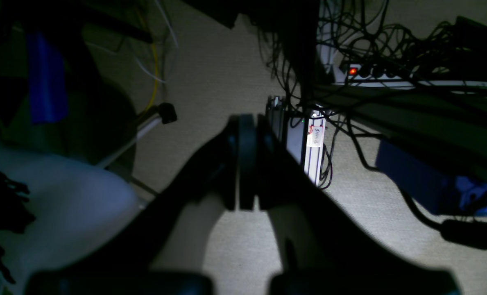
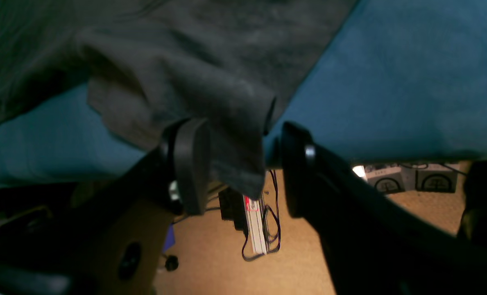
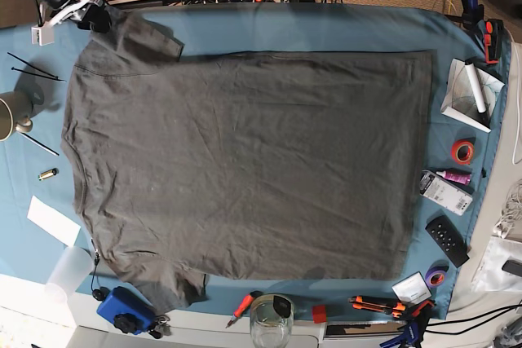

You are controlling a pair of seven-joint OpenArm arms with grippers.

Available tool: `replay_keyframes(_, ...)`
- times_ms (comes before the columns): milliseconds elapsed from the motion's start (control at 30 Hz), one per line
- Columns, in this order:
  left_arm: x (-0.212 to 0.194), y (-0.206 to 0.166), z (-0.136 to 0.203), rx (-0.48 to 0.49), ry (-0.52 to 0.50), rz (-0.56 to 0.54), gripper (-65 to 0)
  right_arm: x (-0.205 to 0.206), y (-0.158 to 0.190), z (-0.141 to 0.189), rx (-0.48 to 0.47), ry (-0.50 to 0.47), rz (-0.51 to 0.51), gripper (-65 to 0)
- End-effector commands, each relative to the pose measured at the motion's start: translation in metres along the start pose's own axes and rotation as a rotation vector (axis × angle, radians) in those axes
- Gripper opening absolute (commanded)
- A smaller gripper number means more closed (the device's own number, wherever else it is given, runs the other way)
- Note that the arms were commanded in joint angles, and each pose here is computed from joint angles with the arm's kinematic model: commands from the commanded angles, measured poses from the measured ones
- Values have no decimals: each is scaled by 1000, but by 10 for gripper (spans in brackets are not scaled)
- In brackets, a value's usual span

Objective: Fold the T-shirt properly
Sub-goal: 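Grasp the shirt's shoulder corners with the left and right grippers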

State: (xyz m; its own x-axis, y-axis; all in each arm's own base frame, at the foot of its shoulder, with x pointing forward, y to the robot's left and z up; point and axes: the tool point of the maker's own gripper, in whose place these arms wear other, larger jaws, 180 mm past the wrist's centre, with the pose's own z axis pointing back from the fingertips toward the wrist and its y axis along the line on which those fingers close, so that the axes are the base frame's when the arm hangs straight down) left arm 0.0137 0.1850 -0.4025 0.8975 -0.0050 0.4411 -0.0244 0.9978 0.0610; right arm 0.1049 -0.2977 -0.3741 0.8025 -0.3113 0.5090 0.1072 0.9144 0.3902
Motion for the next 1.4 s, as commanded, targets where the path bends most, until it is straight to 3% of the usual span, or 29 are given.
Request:
replay_keyframes(0,3,1,5,5,-13,-7,-650,8,1,5,6,-20,20,-369)
replay_keyframes(167,8,1,3,5,-29,-7,-650,9,2,4,9,-29,20,-369)
replay_keyframes(367,45,0,-11,6,-128,0,-650,-5,19,-11,64,31,32,-369)
replay_keyframes(400,51,0,-13,5,-144,2,-625,-7,22,-14,76,41,34,-369)
replay_keyframes(533,72,0,-19,4,-198,4,-407,-11,28,-18,95,53,37,-369)
replay_keyframes(600,82,0,-21,4,-226,6,-350,-10,27,-17,93,47,37,-369)
replay_keyframes(967,125,-6,-25,8,-333,41,-349,-10,27,-17,92,51,38,-369)
replay_keyframes(1067,131,3,-22,61,-352,16,-350,-12,25,-18,80,59,46,-369)
replay_keyframes(1200,142,30,-20,192,-384,98,-350,-12,24,-18,77,60,47,-369)
replay_keyframes(1367,155,23,-30,128,-358,195,-350,-12,24,-18,77,63,47,-369)
